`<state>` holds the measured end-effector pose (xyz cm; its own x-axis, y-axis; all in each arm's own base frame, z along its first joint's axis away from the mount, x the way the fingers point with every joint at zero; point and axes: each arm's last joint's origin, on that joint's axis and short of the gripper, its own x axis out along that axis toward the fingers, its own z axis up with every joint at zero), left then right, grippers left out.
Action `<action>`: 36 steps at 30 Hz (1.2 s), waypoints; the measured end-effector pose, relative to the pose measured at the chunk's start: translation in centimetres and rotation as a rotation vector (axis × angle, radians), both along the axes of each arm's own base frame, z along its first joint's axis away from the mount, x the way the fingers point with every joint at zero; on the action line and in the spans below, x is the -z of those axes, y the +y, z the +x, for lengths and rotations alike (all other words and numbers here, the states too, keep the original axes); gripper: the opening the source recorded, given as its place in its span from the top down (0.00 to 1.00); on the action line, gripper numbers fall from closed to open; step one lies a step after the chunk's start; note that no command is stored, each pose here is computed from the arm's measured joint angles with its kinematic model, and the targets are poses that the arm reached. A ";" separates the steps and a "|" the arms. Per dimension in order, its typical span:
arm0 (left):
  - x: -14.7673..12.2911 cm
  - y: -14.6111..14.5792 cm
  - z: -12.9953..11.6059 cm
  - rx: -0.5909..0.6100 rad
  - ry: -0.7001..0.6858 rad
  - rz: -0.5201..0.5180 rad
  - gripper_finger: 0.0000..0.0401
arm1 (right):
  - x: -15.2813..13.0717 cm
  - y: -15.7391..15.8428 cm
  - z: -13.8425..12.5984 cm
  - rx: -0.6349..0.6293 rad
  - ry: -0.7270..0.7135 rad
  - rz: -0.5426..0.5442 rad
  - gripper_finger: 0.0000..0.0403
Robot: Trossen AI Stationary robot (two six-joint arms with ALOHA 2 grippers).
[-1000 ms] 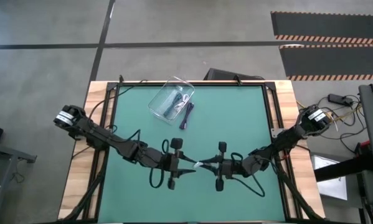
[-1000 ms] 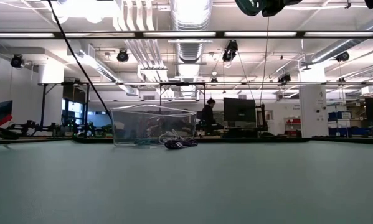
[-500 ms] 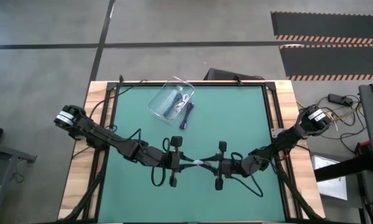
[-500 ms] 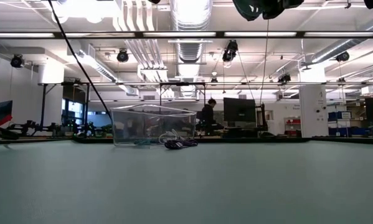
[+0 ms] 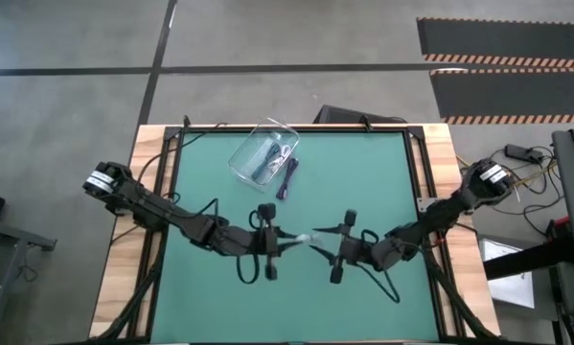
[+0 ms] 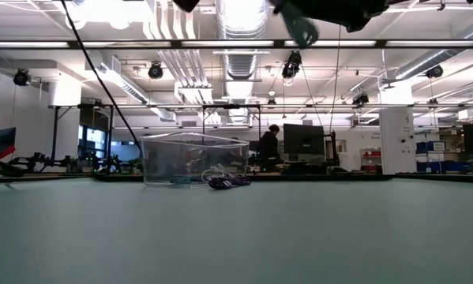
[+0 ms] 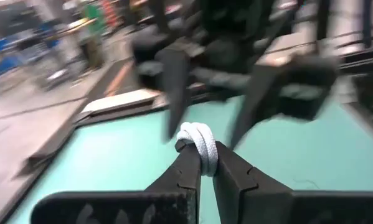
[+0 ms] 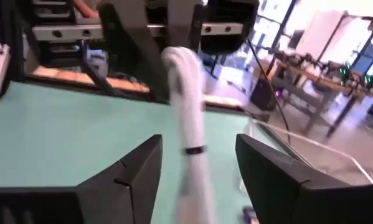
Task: Pick and place USB-C Cables
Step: Put the white USB cable into the transparent bin
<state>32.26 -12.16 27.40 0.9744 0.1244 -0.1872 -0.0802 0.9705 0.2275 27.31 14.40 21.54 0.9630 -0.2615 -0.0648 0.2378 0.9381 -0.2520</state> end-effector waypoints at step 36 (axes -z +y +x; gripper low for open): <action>1.6 11.7 1.2 -0.453 0.244 -0.032 0.98 | 0.5 -9.1 -4.7 -0.150 0.011 0.082 0.50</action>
<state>33.50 -0.50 25.83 0.7518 0.5142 -0.4128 -0.4422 0.8576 0.2627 22.56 5.26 21.08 0.9899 -0.1085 -0.0912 0.0914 0.9803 -0.1751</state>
